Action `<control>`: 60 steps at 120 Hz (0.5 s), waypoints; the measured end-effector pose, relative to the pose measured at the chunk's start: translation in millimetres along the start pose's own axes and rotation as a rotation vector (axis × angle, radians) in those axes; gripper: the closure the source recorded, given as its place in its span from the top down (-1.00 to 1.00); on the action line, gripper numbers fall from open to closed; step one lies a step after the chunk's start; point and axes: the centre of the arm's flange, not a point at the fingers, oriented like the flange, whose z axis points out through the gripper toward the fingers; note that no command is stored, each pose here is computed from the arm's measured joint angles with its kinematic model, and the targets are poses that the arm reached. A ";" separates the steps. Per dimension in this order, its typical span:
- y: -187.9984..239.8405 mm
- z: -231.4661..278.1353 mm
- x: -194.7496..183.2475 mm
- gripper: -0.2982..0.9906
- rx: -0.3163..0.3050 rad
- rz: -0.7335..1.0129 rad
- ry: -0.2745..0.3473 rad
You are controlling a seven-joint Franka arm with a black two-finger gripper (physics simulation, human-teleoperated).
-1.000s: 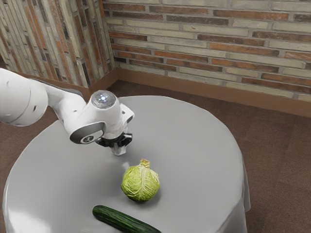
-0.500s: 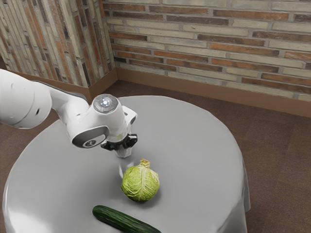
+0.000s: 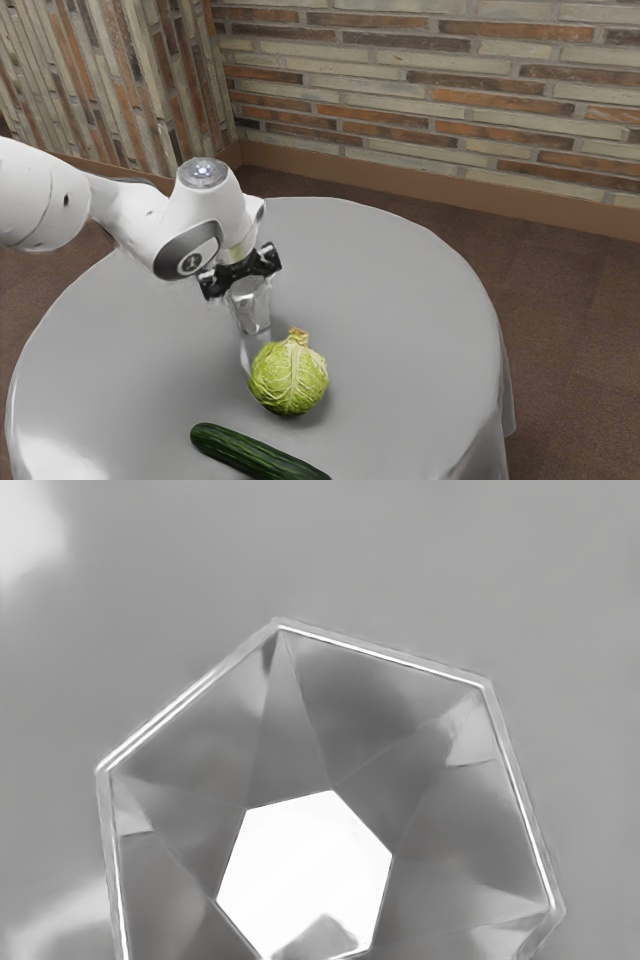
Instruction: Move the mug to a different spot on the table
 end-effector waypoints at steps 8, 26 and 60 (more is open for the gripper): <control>12.6 -21.5 11.6 0.43 -0.001 0.000 0.002; 69.4 -137.3 67.5 0.47 -0.045 -0.020 0.041; 30.6 -207.3 167.4 0.50 -0.013 0.083 -0.140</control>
